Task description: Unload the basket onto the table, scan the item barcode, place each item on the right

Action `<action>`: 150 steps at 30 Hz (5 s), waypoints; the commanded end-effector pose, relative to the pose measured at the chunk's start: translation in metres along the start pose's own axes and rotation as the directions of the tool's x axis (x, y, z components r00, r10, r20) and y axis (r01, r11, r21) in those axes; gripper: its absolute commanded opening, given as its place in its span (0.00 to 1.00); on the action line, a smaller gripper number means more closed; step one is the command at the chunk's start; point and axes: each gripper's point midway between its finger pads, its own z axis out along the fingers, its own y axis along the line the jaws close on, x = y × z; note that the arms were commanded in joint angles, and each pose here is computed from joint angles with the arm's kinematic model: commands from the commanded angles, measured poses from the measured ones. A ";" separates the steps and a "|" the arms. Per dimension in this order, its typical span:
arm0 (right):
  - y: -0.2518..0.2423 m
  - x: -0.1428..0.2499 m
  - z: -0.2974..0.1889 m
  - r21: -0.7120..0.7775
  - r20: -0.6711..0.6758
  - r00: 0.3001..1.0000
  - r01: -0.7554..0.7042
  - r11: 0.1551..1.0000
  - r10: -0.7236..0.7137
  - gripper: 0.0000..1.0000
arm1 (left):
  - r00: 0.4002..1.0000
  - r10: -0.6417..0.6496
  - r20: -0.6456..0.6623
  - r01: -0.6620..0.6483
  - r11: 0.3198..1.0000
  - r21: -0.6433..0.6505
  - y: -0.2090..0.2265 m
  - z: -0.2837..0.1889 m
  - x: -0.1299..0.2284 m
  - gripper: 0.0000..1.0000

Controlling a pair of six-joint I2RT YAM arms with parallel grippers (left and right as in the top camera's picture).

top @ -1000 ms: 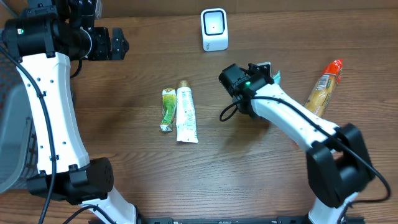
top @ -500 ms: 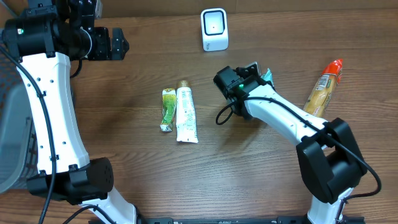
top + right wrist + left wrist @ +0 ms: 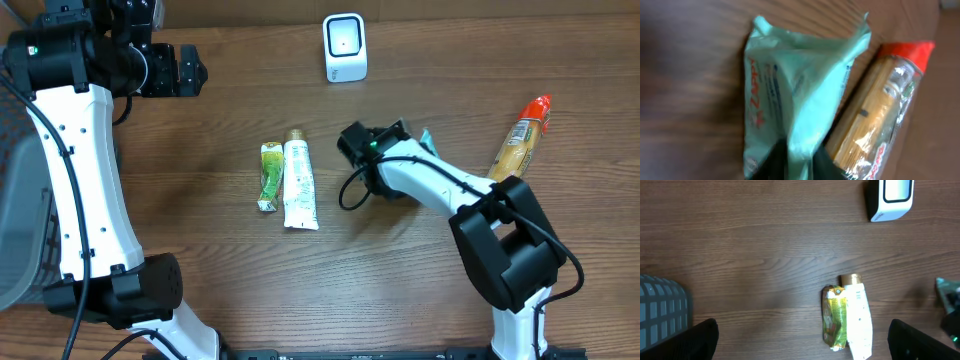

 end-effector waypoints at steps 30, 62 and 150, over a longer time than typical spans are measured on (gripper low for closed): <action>-0.022 -0.027 -0.073 -0.758 -0.135 0.983 -0.183 0.627 0.124 0.70 | 1.000 0.023 0.015 -0.023 1.000 0.000 -0.002 -0.005 -0.002 0.99; 0.092 -0.039 -0.046 -0.852 0.069 0.995 0.095 0.515 -0.071 0.51 | 1.000 0.023 0.015 -0.023 1.000 -0.001 -0.002 -0.005 -0.002 1.00; 0.037 -0.003 0.056 -0.762 -0.238 0.940 -0.337 0.552 0.246 0.23 | 1.000 0.023 0.015 -0.023 1.000 -0.001 -0.002 -0.005 -0.002 0.99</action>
